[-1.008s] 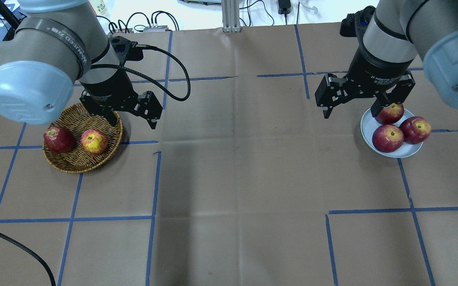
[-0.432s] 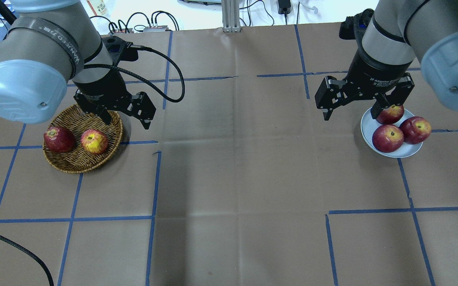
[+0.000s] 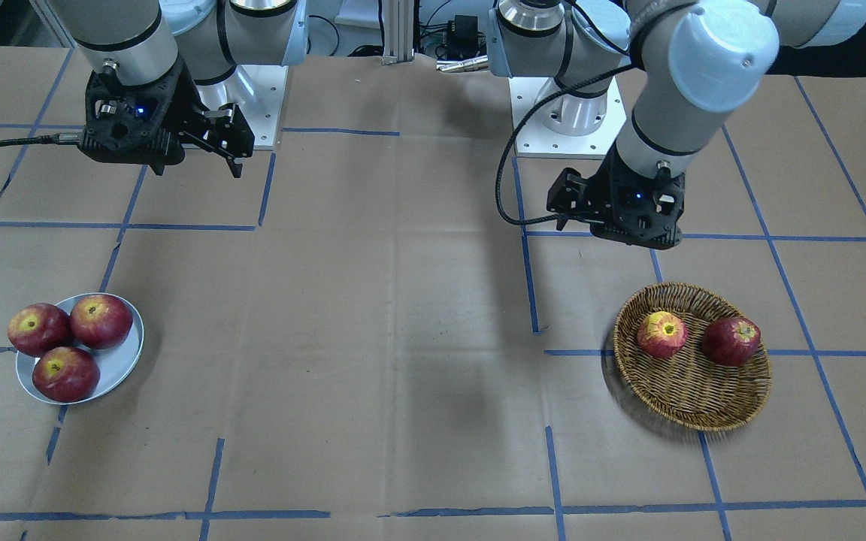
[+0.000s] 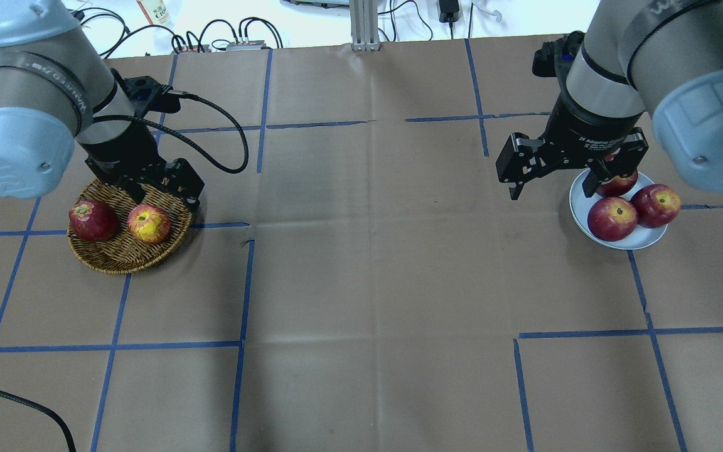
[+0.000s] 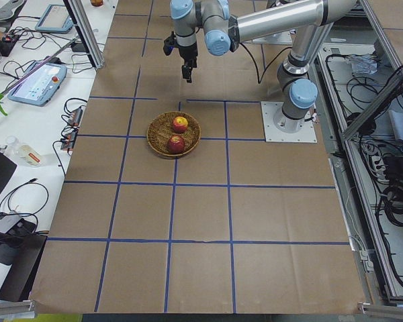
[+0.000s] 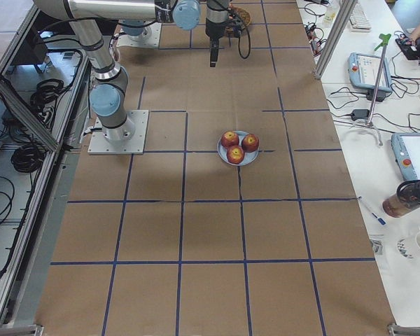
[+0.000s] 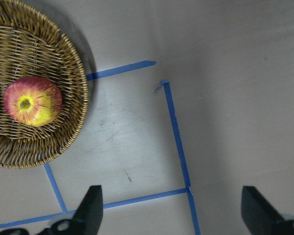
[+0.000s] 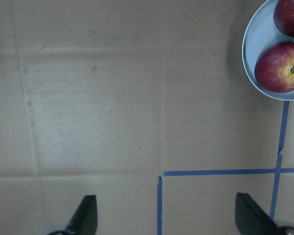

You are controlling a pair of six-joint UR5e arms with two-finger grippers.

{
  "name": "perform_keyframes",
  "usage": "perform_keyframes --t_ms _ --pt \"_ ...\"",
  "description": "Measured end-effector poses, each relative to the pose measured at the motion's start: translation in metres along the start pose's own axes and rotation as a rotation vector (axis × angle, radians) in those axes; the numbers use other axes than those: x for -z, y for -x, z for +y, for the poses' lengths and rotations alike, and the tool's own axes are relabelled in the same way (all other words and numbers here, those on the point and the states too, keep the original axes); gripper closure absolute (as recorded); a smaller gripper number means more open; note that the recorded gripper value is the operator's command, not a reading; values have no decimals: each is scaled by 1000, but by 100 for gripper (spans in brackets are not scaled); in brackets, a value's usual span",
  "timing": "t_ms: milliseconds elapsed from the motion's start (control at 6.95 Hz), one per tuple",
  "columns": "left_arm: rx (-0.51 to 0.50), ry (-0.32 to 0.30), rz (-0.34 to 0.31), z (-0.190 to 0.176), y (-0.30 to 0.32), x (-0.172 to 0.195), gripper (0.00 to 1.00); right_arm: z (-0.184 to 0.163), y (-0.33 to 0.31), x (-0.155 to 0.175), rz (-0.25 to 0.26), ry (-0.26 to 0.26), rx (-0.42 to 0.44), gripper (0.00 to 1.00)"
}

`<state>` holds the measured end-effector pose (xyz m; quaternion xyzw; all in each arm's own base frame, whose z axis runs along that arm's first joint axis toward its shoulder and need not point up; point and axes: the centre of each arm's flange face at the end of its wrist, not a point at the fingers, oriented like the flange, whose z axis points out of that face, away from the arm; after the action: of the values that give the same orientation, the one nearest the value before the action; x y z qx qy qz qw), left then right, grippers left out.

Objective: Transfer apple from basket to plate
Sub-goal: 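Lower the left gripper onto the yellow-red apple in the basket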

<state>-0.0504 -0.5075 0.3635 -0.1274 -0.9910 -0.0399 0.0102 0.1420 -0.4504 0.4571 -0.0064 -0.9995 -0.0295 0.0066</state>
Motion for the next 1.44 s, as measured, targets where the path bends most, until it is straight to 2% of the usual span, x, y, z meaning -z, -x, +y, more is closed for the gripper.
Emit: perform_keyframes --t_ms 288,720,1152,1439 --pt "-67 -40 -18 2 41 -38 1 -1 0 2 -1 -6 -1 0" --pt "-192 -41 -25 -19 88 -90 1 0 0 1 -4 -6 -1 0" --pt "-288 -57 -42 -38 106 -108 1 0 0 2 -6 -8 -1 0" --pt "-328 -35 -24 -39 118 -125 1 0 1 1 -6 -7 0 0"
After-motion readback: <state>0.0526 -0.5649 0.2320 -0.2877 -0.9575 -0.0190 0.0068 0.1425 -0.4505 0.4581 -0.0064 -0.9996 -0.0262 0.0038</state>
